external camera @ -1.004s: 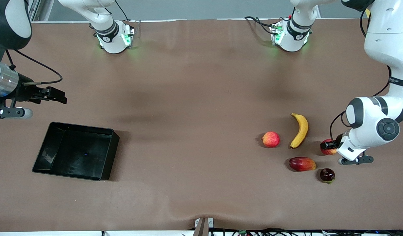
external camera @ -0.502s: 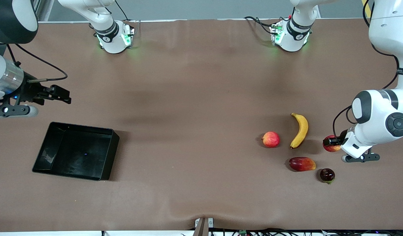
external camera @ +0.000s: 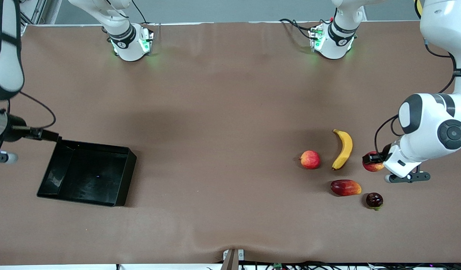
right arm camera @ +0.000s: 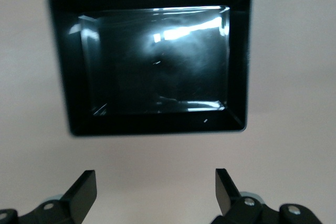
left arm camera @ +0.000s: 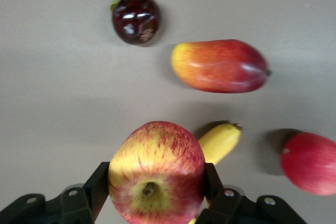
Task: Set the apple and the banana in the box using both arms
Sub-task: 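Push the black tray toward the fruit with the right gripper while the left holds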
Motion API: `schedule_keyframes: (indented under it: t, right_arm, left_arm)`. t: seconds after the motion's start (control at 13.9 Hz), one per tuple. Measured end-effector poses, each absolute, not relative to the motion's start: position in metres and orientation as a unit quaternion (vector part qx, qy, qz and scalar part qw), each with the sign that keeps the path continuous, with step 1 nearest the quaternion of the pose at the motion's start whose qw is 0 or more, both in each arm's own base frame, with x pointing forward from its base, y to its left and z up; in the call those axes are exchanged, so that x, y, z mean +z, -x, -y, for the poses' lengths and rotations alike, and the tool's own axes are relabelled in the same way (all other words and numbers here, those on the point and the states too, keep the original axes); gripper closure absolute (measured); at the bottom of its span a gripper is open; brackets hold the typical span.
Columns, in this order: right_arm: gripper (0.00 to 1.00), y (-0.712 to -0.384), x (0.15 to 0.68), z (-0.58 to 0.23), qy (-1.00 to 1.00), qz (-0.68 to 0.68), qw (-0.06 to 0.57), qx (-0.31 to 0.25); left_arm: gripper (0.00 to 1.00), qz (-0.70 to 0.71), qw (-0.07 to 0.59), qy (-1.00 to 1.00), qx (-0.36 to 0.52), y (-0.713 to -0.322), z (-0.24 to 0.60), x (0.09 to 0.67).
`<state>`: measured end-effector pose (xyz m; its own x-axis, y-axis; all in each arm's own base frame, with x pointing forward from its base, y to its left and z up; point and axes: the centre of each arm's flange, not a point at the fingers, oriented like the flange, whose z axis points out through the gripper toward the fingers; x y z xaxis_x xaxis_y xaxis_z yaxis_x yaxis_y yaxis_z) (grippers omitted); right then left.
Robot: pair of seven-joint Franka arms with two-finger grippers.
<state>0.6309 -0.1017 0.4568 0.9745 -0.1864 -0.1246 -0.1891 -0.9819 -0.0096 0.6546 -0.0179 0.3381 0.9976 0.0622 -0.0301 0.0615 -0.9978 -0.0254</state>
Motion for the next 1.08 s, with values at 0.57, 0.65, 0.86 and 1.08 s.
schedule_keyframes:
  t: [0.57, 0.65, 0.86, 1.08]
  right_arm:
    - [0.00, -0.651, 0.316, 0.186, 0.990, -0.121, 0.012, 0.071]
    - [0.00, -0.651, 0.302, 0.187, 0.989, -0.122, 0.013, 0.078]
    - [0.00, -0.654, 0.267, 0.190, 0.990, -0.113, 0.013, 0.080]
    - [0.00, -0.653, 0.245, 0.214, 0.993, -0.096, 0.013, 0.066]
  left_arm:
    - [0.25, 0.102, -0.010, 0.995, 0.016, -0.645, 0.116, 0.365]
    - [0.25, 0.103, -0.012, 0.994, 0.013, -0.644, 0.128, 0.368]
    - [0.25, 0.124, -0.015, 0.992, 0.006, -0.639, 0.167, 0.376]
    - [0.25, 0.139, -0.016, 0.990, 0.004, -0.634, 0.192, 0.378]
